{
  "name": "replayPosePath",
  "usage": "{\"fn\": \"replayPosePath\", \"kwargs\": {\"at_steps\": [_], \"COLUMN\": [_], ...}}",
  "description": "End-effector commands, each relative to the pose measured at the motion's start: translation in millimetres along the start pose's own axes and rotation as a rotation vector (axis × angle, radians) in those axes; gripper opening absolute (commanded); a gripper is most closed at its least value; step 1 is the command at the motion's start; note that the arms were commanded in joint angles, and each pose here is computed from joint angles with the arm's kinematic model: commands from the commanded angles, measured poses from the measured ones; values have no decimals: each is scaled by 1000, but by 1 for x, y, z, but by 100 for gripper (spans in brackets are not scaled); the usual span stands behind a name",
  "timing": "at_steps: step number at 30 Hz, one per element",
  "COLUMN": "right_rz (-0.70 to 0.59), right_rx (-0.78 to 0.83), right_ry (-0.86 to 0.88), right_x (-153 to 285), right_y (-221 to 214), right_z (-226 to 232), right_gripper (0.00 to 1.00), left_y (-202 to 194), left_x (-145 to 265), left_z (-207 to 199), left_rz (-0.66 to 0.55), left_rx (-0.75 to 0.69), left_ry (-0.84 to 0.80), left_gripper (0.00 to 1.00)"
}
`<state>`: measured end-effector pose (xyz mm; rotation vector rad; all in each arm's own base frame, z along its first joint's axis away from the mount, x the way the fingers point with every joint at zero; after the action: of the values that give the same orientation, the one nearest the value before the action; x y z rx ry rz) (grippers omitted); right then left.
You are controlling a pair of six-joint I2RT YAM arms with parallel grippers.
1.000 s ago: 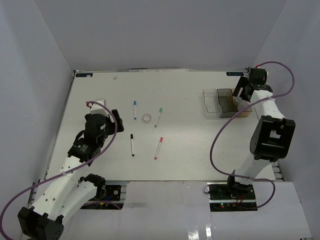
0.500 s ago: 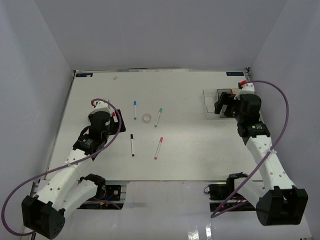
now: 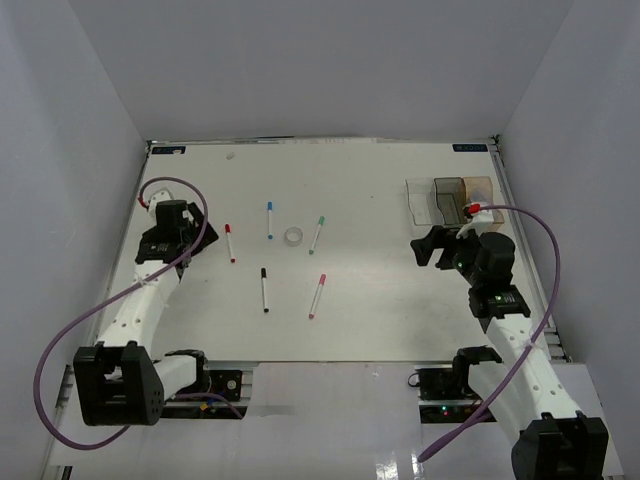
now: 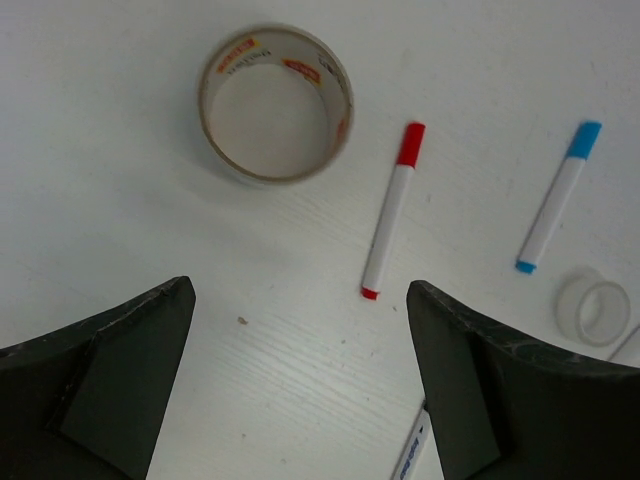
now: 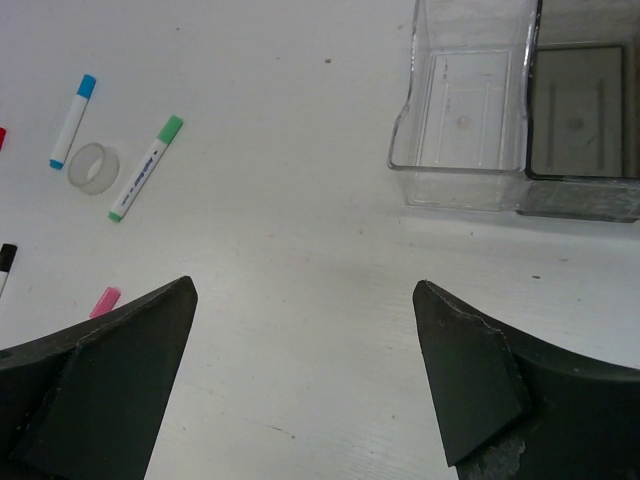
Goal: Sort the stationery into containers
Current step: Pick up the stationery from the center of the board.
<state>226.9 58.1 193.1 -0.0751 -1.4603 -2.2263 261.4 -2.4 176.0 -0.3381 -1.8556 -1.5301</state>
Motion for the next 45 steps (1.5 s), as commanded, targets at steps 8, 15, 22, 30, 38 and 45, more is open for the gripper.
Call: {"fn": "replayPosePath", "kwargs": {"at_steps": [8, 15, 22, 30, 38, 45], "right_rz": [-88, -93, -92, -90, -79, -46], "right_rx": [34, 38, 41, 40, 42, 56], "right_ry": [120, 107, 98, 86, 91, 151], "right_x": [4, 5, 5, 5, 6, 13], "right_y": [0, -1, -2, -2, -2, 10], "right_z": [20, 22, 21, 20, 21, 35], "right_gripper": [95, 95, 95, 95, 95, 95], "left_y": [42, 44, 35, 23, 30, 56], "left_x": [-47, -83, -101, -113, -103, -68], "left_z": [41, 41, 44, 45, 41, 17], "left_rz": [17, 83, 125, 172, 137, 19], "left_rx": [229, 216, 204, 183, 183, 181], "left_ry": [140, 158, 202, 210, 156, -55], "left_gripper": [96, 88, 72, 51, 17, 4]}}
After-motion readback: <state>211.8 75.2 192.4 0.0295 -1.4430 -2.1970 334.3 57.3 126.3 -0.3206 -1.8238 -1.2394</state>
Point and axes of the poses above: each gripper's point midway between its finger pads, its own x axis back along the fingers, its own z axis along the line the jaws close on, y = z × x, the point moved 7 cm from there along x, back along the fingers, and after that the axes turned 10 degrees about -x, right-handed, at the moved point
